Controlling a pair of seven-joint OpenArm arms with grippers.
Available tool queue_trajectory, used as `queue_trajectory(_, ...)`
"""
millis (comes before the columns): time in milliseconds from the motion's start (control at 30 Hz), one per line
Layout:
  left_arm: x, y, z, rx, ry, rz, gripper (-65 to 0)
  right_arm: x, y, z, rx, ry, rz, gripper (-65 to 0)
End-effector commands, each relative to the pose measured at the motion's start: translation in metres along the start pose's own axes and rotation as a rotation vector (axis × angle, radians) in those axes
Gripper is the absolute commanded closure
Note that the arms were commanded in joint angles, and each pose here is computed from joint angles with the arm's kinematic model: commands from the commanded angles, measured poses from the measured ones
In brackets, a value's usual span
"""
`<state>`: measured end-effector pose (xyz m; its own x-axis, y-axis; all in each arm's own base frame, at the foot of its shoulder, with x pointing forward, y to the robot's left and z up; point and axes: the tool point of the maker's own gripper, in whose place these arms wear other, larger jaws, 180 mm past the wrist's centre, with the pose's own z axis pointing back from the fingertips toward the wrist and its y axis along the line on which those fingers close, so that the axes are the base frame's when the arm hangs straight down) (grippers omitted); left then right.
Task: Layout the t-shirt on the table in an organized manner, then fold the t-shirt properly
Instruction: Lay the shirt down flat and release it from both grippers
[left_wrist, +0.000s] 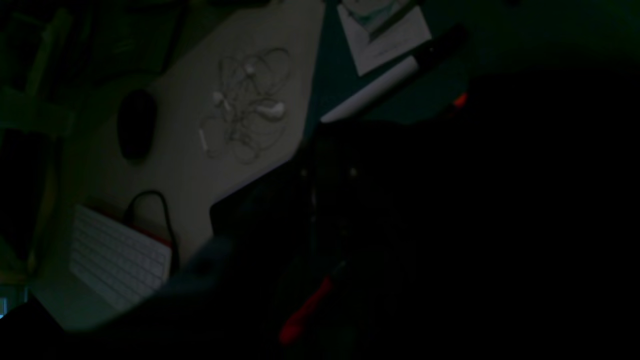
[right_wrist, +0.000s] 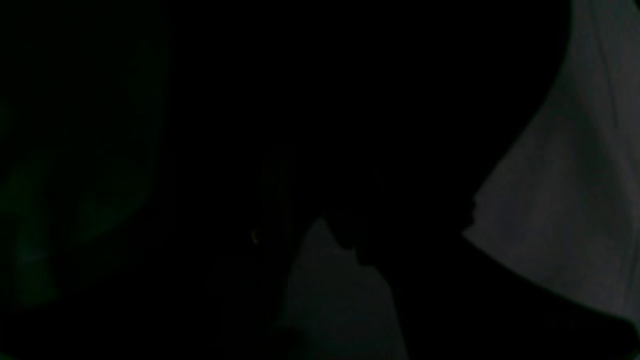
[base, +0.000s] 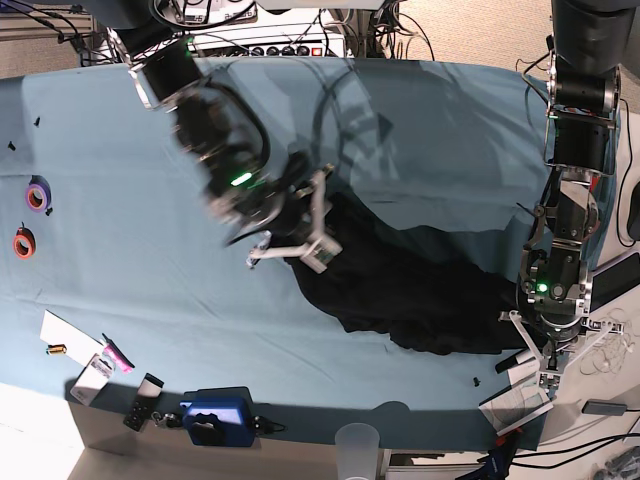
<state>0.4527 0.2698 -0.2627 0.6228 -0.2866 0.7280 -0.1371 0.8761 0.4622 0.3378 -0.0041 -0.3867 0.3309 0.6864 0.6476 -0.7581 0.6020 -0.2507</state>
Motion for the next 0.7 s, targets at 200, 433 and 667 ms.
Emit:
queue_trajectory(200,0.024,0.017,0.004,0.041,-0.065,0.012,0.0,-0.013,0.004,-0.035,-0.054,0.017,0.03,-18.9)
queue_trajectory(433,0.023,0.017,0.004,0.041,-0.064,0.012,0.0,-0.015,-0.038,-0.018,-0.283,0.098,0.015,0.0)
queue_trajectory(667,0.021,0.017,0.003,0.04,-0.053,0.012,0.0,0.062,-0.107,0.065,-0.617,-0.086,0.081,0.0)
